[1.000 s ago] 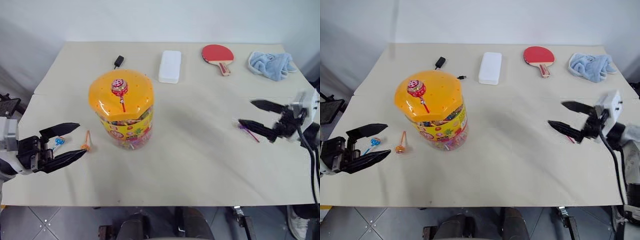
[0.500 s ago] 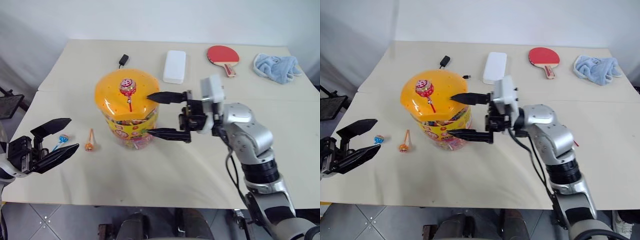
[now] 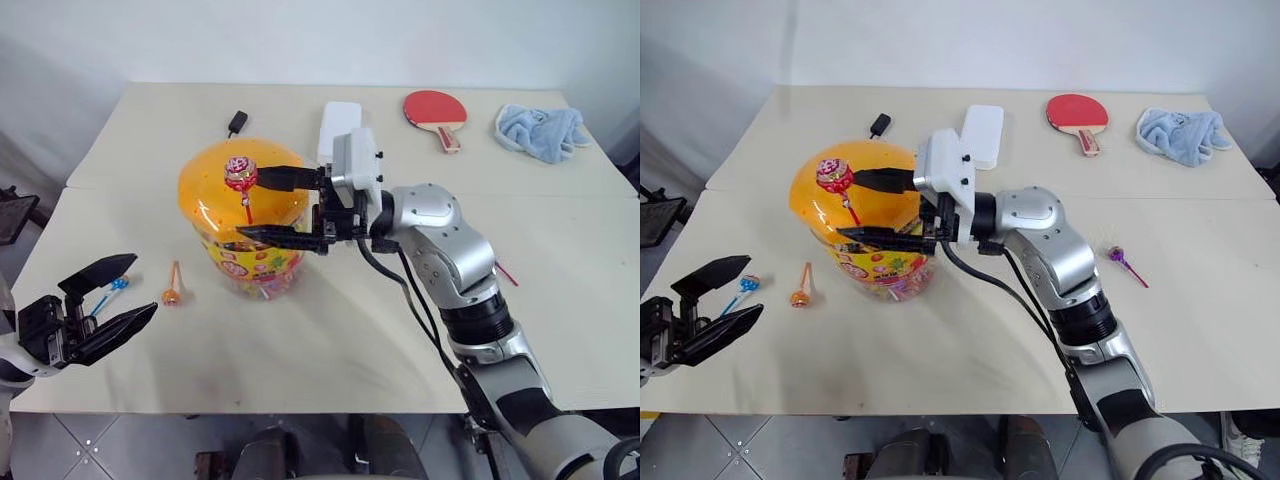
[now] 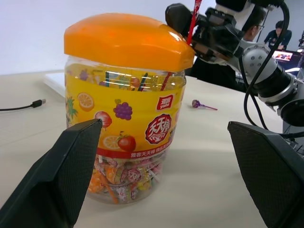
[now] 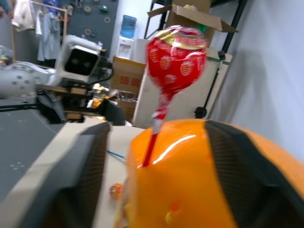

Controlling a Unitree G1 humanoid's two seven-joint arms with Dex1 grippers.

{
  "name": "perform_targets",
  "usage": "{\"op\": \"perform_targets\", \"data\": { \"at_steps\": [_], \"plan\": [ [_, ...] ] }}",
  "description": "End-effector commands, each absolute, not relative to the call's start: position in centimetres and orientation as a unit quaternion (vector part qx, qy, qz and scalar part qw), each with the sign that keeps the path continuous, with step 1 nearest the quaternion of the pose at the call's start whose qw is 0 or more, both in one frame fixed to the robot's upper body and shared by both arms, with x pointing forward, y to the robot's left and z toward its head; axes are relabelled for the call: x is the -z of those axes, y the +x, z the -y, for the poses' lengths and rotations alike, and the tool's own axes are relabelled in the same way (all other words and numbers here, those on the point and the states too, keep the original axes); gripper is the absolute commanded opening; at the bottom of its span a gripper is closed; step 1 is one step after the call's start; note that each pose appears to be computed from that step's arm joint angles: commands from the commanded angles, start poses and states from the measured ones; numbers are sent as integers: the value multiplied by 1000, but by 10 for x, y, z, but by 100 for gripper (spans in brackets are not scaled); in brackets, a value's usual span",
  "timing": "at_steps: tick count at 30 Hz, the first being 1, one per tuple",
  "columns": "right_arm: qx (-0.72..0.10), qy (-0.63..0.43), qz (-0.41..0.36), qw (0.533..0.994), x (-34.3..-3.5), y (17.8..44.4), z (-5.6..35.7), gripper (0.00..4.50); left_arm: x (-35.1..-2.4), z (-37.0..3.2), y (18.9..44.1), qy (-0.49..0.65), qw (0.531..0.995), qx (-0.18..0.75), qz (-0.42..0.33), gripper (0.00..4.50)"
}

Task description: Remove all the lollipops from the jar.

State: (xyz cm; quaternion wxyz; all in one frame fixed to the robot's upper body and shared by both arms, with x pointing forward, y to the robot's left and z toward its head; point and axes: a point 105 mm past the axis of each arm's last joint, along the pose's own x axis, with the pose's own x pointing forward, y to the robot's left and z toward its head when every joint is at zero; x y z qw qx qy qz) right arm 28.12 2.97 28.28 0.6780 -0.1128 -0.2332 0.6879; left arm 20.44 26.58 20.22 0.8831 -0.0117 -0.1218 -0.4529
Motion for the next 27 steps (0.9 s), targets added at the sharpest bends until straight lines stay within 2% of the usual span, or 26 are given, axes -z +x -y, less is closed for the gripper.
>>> {"op": "perform_targets", "data": {
  "at_steps": [1,6,9,12,14,15,18,19,21,23,25,27],
  "plan": [
    [-700,-115,229,667,-282,274,-36,170,-206,-273,201,4,891,434,132,450],
    [-695,-83,236,674,-293,278,-28,3,-212,-271,204,5,888,438,140,450],
    [-701,-28,253,666,-310,277,-15,3,-217,-266,205,5,882,447,149,450],
    [-699,12,291,654,-332,279,19,3,-229,-258,206,-1,869,464,173,450],
    [-688,26,294,663,-343,283,39,3,-231,-253,206,4,862,477,169,450],
    [-681,27,286,674,-347,286,53,3,-232,-250,206,7,859,484,167,450],
    [-619,0,230,751,-348,310,101,3,-231,-237,207,33,845,514,146,450],
    [-594,-28,198,779,-339,319,117,3,-230,-233,208,38,841,521,141,450],
    [-518,-111,95,843,-302,338,163,3,-226,-221,209,55,828,543,127,450],
    [-447,-168,-12,879,-263,343,204,3,-225,-212,213,57,820,556,126,450],
    [-367,-227,-123,894,-222,340,246,3,-221,-204,215,63,811,570,119,450],
    [-336,-252,-191,887,-195,324,269,3,-216,-201,215,69,804,581,108,450]
  ]
}}
